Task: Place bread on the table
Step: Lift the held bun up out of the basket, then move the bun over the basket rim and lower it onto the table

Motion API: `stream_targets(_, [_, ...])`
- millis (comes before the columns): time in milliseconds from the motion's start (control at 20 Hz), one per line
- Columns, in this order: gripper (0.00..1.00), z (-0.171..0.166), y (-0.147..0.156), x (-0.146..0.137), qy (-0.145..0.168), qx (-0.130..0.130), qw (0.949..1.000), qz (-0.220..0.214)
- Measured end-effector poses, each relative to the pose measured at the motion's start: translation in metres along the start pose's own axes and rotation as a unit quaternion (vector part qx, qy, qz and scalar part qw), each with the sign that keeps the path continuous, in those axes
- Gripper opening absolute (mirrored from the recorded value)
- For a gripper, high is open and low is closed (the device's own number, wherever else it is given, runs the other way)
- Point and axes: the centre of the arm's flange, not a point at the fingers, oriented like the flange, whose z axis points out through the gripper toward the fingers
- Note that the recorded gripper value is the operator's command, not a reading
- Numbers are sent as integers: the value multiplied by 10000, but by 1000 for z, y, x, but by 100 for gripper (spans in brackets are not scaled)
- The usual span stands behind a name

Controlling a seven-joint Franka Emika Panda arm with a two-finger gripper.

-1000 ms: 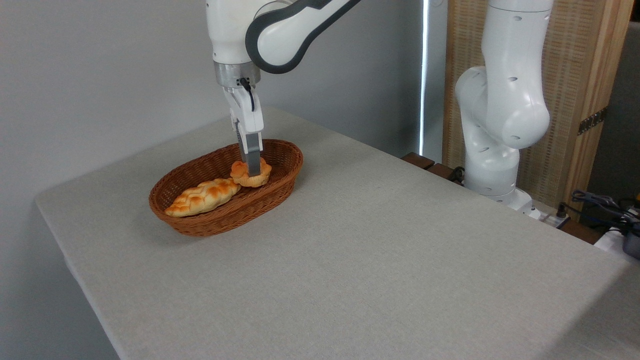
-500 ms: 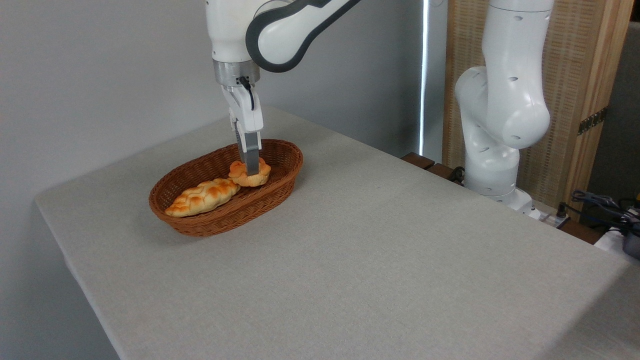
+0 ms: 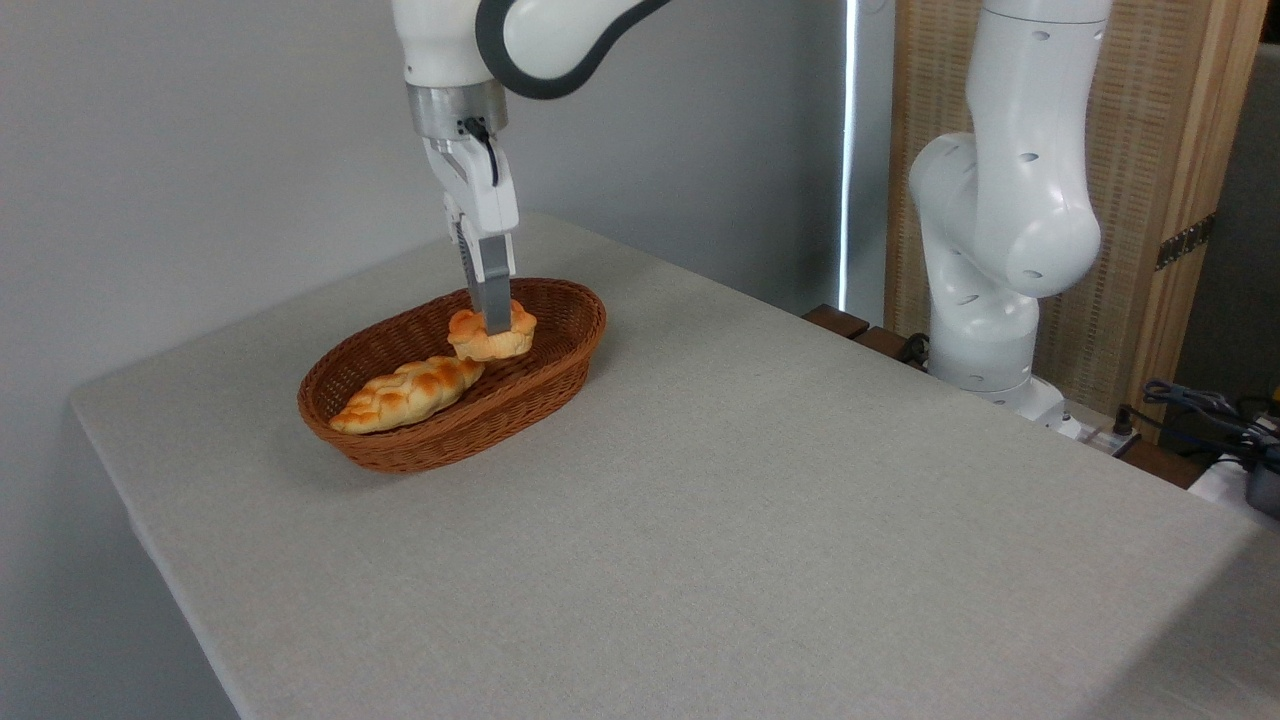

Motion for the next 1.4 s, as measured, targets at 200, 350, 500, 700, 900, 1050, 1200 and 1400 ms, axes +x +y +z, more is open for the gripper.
stream_targets(200, [39, -25, -23, -5, 35, 8, 9998, -208])
stream_targets(350, [39, -36, -35, -10, -2, -16, 9996, -268])
stream_targets(500, [39, -49, -48, -18, -76, -66, 9998, -199])
stream_targets(700, [39, -69, -72, -33, -125, -120, 9997, -184])
stream_targets(900, [39, -85, -97, -50, -110, -138, 9996, -214])
stream_targets(1050, [39, -89, -112, -61, -99, -147, 9996, -239])
stream_targets(1200, [39, -88, -124, -70, -106, -153, 9994, -300])
stream_targets(1400, [39, -79, -154, -93, -339, -23, 9986, -396])
